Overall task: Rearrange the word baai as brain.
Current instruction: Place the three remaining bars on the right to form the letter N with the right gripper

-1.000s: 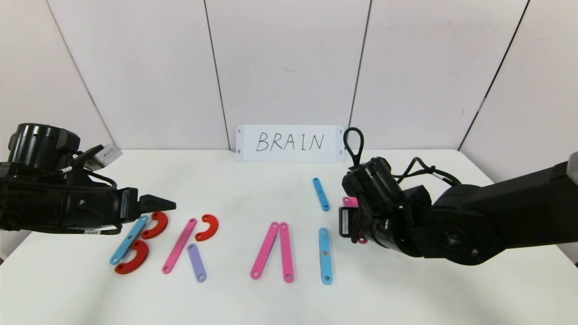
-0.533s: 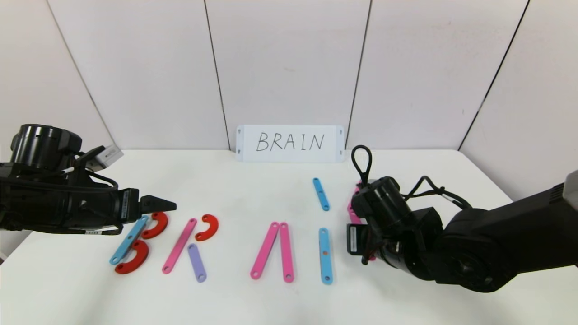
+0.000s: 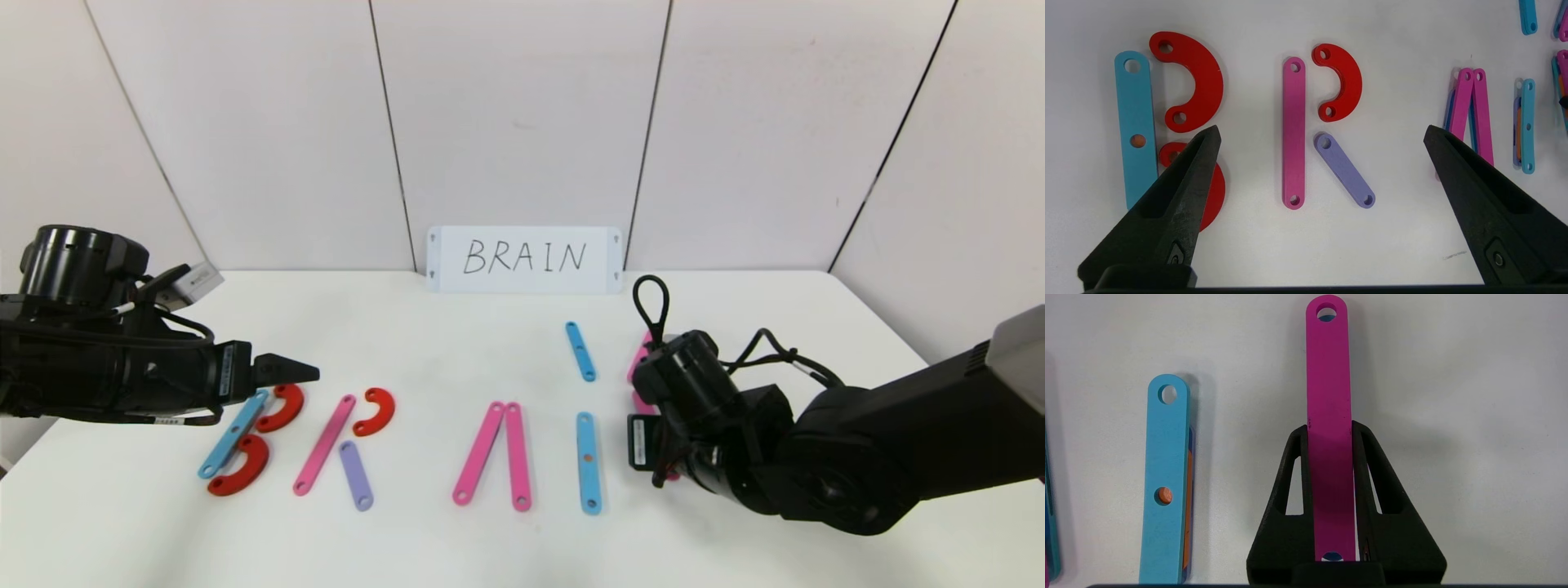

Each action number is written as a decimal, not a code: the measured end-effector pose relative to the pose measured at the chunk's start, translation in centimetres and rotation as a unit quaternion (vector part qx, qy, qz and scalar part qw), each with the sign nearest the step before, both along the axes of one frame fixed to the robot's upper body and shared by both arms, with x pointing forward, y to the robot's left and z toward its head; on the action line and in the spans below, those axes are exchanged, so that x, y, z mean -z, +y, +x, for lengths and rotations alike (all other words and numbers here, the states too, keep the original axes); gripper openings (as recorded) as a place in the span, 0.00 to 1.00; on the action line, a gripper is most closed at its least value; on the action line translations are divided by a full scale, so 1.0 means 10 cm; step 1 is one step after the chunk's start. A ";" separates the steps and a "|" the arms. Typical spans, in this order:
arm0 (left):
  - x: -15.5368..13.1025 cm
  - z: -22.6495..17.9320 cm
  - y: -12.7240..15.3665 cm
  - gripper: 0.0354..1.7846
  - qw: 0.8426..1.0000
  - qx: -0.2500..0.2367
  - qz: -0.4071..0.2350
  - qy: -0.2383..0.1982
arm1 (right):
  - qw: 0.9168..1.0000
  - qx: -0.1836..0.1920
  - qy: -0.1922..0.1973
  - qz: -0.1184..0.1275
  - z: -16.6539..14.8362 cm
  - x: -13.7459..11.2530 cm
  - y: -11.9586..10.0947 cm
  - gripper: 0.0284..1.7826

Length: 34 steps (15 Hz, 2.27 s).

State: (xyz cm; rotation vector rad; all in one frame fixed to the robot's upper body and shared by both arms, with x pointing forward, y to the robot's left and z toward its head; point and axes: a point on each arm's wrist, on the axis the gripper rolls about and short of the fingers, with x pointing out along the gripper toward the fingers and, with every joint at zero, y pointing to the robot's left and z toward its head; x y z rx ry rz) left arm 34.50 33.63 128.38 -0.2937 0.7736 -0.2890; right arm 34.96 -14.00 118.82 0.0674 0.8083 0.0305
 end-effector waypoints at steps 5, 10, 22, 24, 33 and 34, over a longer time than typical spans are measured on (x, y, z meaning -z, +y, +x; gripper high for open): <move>0.01 0.01 0.00 0.97 1.000 0.001 0.000 0.001 | 1.000 0.001 0.002 -0.001 0.01 0.02 0.00 0.30; 0.03 0.02 0.00 0.97 1.000 0.001 0.000 0.005 | 1.000 0.003 0.003 -0.002 0.00 0.02 -0.01 0.75; 0.02 0.02 0.00 0.97 1.000 0.000 0.000 0.005 | 1.000 0.005 -0.018 -0.007 0.16 -0.09 -0.07 0.98; 0.03 0.02 0.00 0.97 1.000 0.000 0.000 0.005 | 0.999 -0.014 -0.037 -0.016 0.26 -0.19 -0.06 0.98; 0.03 0.02 0.00 0.97 1.000 0.001 0.000 0.005 | 0.988 -0.110 -0.104 -0.024 0.94 -0.47 0.26 0.98; 0.03 0.02 0.00 0.97 1.000 0.001 0.000 0.005 | 0.988 -0.109 -0.105 -0.025 1.04 -0.43 0.29 0.98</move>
